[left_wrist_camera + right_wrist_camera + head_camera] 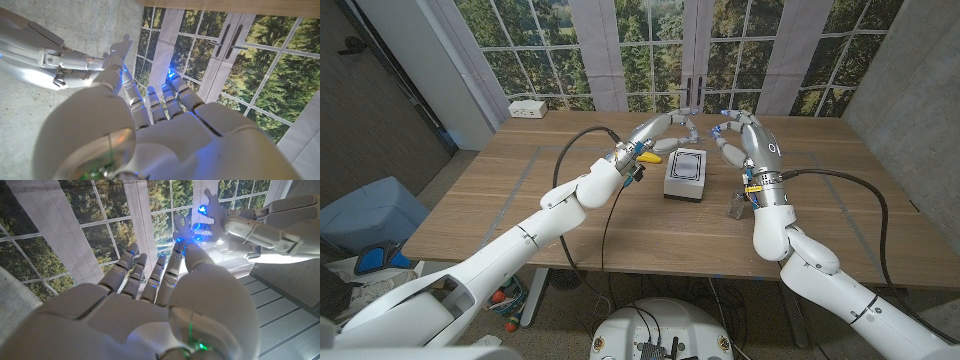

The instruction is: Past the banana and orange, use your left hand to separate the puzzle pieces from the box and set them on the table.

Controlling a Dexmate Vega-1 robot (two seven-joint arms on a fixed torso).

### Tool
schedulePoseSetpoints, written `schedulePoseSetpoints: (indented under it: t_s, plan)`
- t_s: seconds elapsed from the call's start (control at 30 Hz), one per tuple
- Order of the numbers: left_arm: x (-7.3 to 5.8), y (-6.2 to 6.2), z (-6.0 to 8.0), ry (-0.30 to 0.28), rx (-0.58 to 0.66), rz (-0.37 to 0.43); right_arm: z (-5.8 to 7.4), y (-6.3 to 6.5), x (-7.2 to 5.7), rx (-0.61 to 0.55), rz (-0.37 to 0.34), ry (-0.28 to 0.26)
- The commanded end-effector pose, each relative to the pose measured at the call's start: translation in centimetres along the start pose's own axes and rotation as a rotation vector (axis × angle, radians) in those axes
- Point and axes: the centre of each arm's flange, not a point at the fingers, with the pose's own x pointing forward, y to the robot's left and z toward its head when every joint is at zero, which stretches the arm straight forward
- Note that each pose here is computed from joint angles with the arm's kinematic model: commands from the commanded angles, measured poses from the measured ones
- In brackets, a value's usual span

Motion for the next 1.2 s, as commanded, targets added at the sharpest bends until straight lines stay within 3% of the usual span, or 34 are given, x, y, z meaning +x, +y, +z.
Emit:
schedulePoseSetpoints:
  t_s: [0.03, 0.13, 0.37, 1.2]
  plan:
    - [-0.4, -0.1, -0.1, 0.008, 0.036, 0.024, -0.1, 0.0, -0.3, -0.013, -0.08, 0.007]
    - [-0.4, -0.1, -0.1, 0.008, 0.037, 0.025, -0.1, 0.0, -0.3, -0.013, -0.08, 0.007]
    - [-0.9, 0.0, -0.2, 0.007, 0.173, 0.107, -0.4, 0.1, -0.3, -0.038, -0.073, 0.025]
    - [-2.4, 0.6, -2.4, 0.181, 0.357, 0.168, -1.3, 1.0, 0.2, -0.141, 0.037, 0.106]
